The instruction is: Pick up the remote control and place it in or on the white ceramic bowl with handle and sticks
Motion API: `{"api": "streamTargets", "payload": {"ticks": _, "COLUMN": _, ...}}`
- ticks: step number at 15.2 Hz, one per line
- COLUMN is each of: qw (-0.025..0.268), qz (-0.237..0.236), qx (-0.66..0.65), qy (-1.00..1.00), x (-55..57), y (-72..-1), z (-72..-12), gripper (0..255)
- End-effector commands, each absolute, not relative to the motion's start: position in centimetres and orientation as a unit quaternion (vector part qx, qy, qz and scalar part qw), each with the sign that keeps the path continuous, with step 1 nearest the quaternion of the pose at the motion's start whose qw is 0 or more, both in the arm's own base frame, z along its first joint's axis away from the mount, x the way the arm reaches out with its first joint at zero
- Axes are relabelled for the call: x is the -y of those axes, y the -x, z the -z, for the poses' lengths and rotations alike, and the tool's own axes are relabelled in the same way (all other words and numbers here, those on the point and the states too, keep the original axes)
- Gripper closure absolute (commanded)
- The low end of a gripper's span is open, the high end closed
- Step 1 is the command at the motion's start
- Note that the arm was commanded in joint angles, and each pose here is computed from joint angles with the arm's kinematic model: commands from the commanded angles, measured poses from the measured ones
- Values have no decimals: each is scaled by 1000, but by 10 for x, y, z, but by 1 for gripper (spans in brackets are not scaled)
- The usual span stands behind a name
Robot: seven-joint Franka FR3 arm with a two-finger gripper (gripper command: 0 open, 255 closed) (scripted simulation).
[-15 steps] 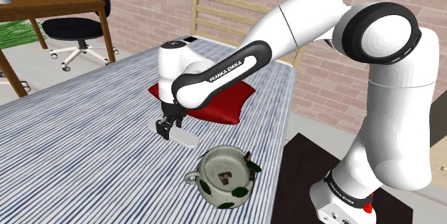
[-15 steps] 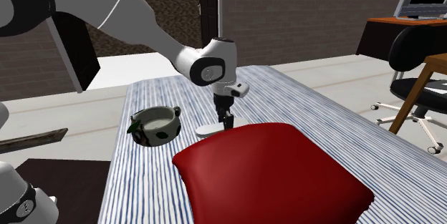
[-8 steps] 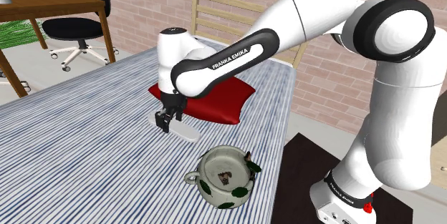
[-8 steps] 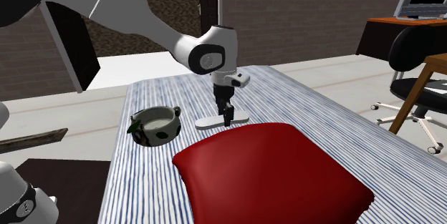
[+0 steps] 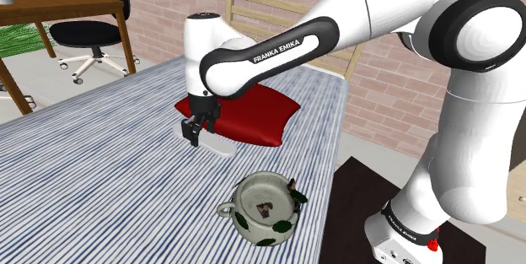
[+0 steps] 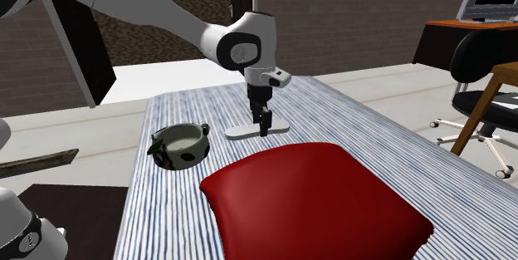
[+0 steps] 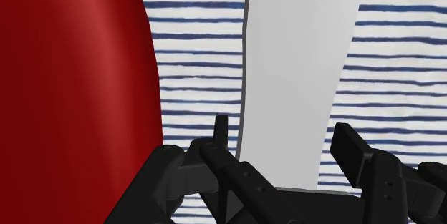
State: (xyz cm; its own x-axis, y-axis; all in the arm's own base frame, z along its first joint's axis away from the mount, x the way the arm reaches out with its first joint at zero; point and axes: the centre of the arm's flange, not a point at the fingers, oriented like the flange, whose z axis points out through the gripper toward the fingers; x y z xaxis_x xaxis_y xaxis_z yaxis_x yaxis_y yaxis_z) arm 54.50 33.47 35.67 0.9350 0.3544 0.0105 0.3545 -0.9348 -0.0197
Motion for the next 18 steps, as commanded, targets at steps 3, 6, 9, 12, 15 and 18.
{"api": "streamTargets", "payload": {"ticks": 3, "qw": 11, "qz": 3, "qx": 180, "qy": 984, "x": -335, "y": -543, "z": -378, "gripper": 255}}
{"api": "streamTargets", "payload": {"ticks": 6, "qw": 11, "qz": 3, "qx": 180, "qy": 984, "x": -335, "y": -543, "z": -394, "gripper": 255}}
{"api": "streamTargets", "payload": {"ticks": 9, "qw": 11, "qz": 3, "qx": 180, "qy": 984, "x": -335, "y": -543, "z": -410, "gripper": 255}}
{"api": "streamTargets", "payload": {"ticks": 12, "qw": 11, "qz": 3, "qx": 180, "qy": 984, "x": -335, "y": -543, "z": -426, "gripper": 255}}
{"api": "streamTargets", "payload": {"ticks": 15, "qw": 11, "qz": 3, "qx": 180, "qy": 984, "x": -335, "y": -543, "z": -441, "gripper": 255}}
{"api": "streamTargets", "payload": {"ticks": 18, "qw": 11, "qz": 3, "qx": 180, "qy": 984, "x": -332, "y": -517, "z": -444, "gripper": 255}}
